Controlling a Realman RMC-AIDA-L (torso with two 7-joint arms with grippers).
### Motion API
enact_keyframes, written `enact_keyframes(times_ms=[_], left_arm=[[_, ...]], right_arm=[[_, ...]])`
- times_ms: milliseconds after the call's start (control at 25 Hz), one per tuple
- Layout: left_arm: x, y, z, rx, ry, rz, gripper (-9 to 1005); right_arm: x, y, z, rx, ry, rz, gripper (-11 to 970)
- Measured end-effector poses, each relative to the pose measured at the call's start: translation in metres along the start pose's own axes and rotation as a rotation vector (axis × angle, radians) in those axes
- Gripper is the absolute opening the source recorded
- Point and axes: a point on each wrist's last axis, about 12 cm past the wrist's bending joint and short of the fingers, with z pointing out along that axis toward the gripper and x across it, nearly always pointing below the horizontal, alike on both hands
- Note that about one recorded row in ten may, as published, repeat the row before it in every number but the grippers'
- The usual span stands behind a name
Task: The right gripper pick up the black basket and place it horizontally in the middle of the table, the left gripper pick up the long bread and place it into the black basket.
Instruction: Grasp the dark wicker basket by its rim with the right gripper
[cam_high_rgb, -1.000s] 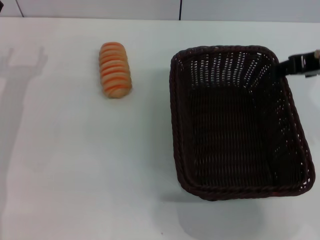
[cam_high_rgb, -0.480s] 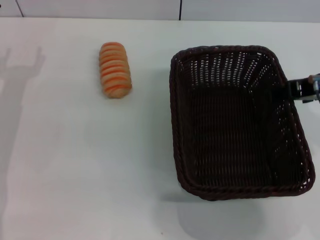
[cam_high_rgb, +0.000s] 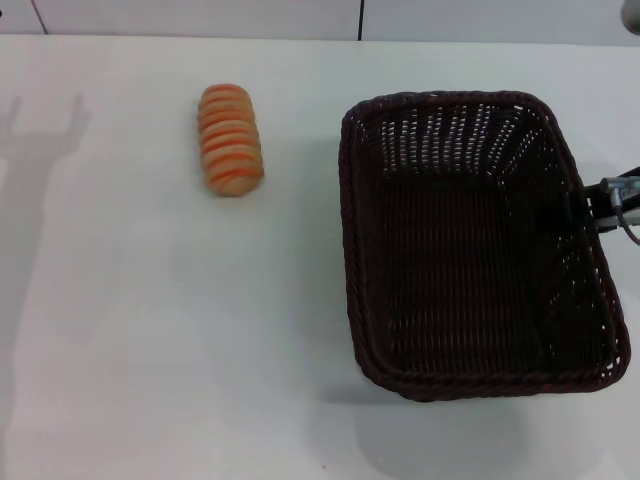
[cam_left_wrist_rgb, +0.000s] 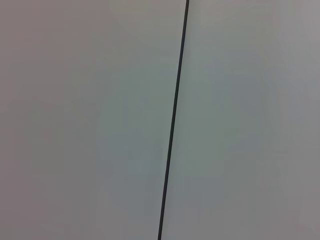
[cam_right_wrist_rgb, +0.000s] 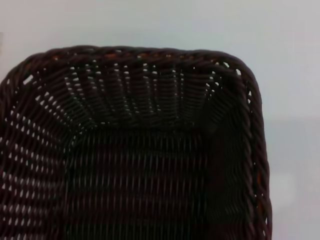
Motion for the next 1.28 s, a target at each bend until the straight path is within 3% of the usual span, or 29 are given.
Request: enact_keyframes(times_ms=[360, 800, 920, 1120, 1280], left_arm=[[0.000, 0.000, 0.000, 0.000, -0.001, -0.001, 864], [-0.001, 0.001, -0.001, -0.002, -0.007, 0.000, 864], [-0.001, 0.001, -0.001, -0.002, -0.007, 0.000, 864], [-0.001, 0.002, 0.000, -0.002, -0.007, 0.001, 864], [-0.001, 0.002, 0.000, -0.004, -0.007, 0.000, 863]], right_arm=[[-0.003, 0.001, 0.015, 0.022, 0.040, -0.027, 699], [-0.007, 0.004, 0.017, 0.051, 0.018, -0.058, 595], [-0.008, 0.005, 0.018, 0.051, 0.016, -0.060, 349], [-0.010, 0.004, 0.022, 0.050, 0.012, -0.070, 228], [-0.011, 0.004, 0.024, 0.048, 0.012, -0.079, 214]])
